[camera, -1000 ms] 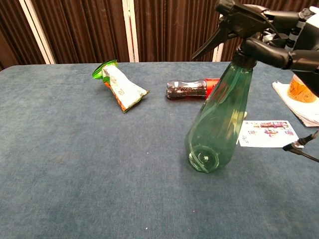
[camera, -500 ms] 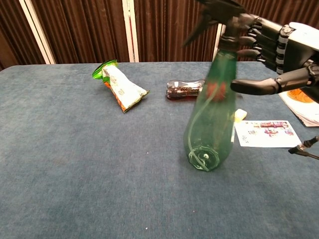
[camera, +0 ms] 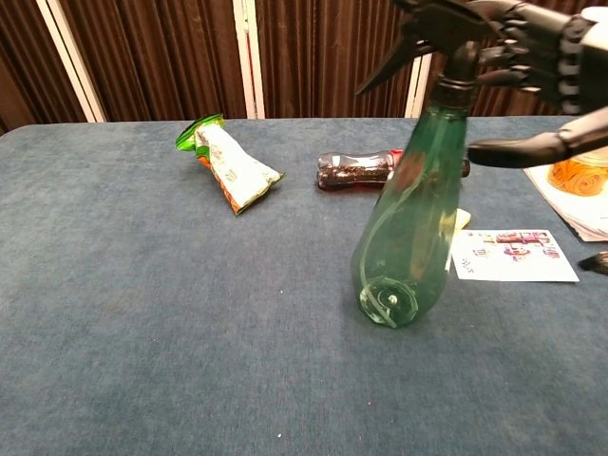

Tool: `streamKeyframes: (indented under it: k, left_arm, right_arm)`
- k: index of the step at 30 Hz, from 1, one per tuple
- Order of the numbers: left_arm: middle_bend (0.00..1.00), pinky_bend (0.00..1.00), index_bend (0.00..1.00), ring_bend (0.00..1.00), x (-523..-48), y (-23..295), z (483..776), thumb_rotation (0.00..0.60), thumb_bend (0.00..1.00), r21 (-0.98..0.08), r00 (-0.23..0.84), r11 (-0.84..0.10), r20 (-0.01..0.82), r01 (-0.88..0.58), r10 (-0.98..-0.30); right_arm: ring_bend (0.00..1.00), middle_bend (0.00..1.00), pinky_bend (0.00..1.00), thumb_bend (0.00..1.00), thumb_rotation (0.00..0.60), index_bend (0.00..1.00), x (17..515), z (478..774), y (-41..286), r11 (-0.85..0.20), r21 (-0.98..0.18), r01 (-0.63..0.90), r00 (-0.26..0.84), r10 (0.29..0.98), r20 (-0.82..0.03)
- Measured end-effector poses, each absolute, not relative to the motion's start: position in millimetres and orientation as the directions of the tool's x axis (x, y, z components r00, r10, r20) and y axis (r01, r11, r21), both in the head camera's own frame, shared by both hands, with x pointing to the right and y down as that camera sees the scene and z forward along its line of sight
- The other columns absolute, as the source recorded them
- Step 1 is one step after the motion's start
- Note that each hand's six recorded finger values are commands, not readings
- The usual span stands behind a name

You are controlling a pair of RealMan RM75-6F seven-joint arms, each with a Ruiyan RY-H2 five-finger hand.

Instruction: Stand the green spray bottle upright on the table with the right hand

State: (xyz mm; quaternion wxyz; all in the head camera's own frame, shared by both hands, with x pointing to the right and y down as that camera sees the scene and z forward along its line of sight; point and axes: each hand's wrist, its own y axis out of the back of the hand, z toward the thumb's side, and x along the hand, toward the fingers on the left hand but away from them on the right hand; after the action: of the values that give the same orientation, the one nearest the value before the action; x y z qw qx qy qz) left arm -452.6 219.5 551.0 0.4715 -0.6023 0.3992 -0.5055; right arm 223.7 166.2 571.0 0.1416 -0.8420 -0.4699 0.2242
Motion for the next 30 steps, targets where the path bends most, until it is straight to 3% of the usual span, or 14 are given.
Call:
streamKeyframes:
  k: [8,15,24,30]
  left_arm:
    - [0.0,0.05,0.0,0.0,-454.4,220.1,551.6,0.6,0.01,-0.97,0.165,-0.242,0.239,-0.001,-0.957]
    - [0.0,0.05,0.0,0.0,-452.4,219.5,552.5,0.6,0.01,-0.97,0.169,-0.242,0.239,0.005,-0.956]
    - [0.0,0.05,0.0,0.0,-448.0,220.0,557.9,0.6,0.01,-0.964,0.18,-0.266,0.263,0.006,-0.948]
    - [0.0,0.05,0.0,0.0,-442.9,221.1,558.5,0.6,0.01,-0.964,0.192,-0.265,0.263,0.013,-0.946]
  right_arm:
    - [0.0,0.0,0.0,0.07,0.6,0.0,287.6,559.1,168.1,-0.487,-0.649,0.585,0.4,0.869,-0.292]
    - [0.0,0.0,0.0,0.09,0.6,0.0,370.7,556.7,189.1,-0.461,-0.828,0.318,0.274,0.881,-0.386]
    - [0.0,0.0,0.0,0.12,0.6,0.0,439.4,553.4,235.7,-0.429,-0.903,-0.015,-0.002,0.903,-0.429]
    - [0.0,0.0,0.0,0.12,0.6,0.0,460.3,543.5,254.3,-0.387,-0.922,-0.014,-0.086,0.919,-0.385]
